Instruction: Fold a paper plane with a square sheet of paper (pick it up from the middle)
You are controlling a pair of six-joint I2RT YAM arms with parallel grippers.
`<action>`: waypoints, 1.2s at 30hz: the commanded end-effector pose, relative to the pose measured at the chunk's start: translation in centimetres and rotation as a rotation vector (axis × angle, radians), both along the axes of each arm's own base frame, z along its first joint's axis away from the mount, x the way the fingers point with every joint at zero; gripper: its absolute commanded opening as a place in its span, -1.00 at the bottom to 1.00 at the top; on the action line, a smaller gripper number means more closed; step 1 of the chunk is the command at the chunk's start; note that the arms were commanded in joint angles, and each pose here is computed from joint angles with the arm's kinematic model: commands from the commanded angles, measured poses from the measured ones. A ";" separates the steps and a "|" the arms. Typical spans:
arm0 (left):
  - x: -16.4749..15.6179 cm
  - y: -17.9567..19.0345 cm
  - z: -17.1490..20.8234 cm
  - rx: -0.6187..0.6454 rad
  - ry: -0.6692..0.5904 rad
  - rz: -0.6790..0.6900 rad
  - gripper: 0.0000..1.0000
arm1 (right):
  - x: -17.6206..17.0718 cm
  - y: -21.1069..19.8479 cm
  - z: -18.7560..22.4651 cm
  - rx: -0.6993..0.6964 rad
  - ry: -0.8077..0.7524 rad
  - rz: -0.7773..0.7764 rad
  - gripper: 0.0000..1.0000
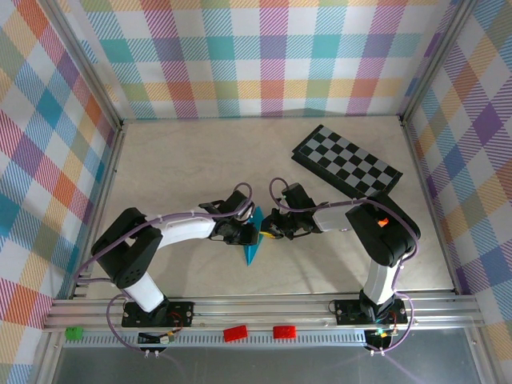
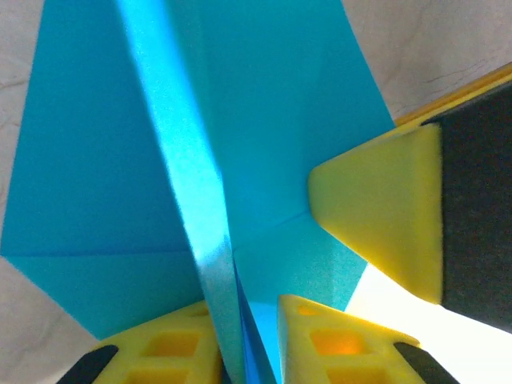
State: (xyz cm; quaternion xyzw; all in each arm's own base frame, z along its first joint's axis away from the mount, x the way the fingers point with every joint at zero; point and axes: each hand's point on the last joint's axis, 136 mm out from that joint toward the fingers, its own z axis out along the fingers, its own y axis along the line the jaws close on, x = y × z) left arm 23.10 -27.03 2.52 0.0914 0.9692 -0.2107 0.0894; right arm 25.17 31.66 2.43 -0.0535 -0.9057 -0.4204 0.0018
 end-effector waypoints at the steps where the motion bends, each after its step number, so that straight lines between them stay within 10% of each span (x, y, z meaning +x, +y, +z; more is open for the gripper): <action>1: -0.2 0.2 -0.3 0.053 0.003 -0.023 -0.61 | -0.3 -0.1 0.2 0.001 -0.001 0.007 -0.78; 14: -0.1 1.6 -0.5 0.185 -0.012 -0.010 -0.90 | 0.0 -1.4 1.6 -0.024 -0.047 -0.019 -0.37; 36: 0.5 3.5 -1.3 0.333 0.017 0.055 -0.72 | 0.1 -9.5 2.8 -0.139 -0.100 -0.201 -0.26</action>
